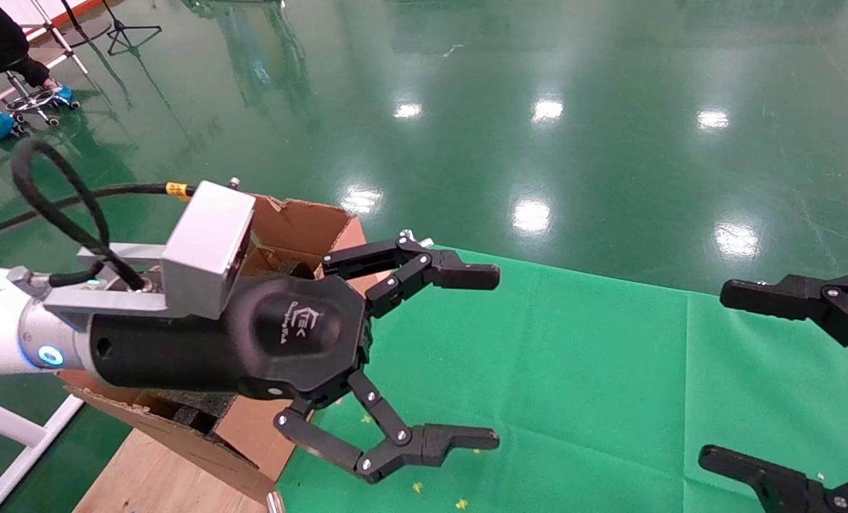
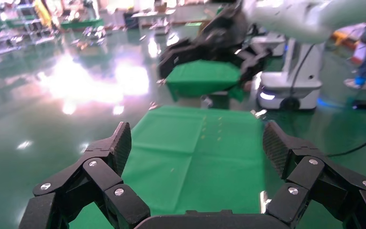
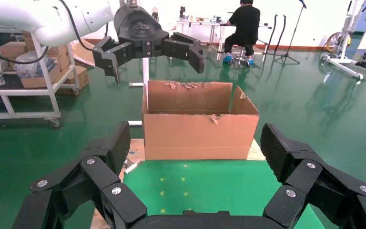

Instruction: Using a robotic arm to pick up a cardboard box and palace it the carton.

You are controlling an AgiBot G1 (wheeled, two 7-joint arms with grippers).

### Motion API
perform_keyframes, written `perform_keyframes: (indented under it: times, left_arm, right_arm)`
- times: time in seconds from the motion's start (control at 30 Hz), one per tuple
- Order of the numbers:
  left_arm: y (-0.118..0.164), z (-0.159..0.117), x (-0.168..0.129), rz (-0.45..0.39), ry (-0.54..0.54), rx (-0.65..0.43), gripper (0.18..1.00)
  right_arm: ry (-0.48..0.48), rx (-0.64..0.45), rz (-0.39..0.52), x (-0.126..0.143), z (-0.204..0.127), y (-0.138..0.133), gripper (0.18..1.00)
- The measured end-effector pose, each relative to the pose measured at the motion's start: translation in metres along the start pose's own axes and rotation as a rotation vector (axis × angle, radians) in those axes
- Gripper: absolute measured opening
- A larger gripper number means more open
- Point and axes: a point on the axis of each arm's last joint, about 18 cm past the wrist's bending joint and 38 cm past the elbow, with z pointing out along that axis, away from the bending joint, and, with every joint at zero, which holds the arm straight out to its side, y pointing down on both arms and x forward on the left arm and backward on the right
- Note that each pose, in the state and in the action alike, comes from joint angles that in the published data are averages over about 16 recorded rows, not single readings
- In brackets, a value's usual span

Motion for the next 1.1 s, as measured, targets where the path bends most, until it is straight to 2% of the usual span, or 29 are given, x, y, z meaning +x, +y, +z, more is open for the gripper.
perform_keyframes:
  times: [1.1]
  left_arm:
    - [0.0016, -0.0007, -0.003, -0.003, -0.009, -0.011, 1.001]
  right_arm:
    - [0.0, 0.0, 0.0, 0.0, 0.0, 0.0, 1.001]
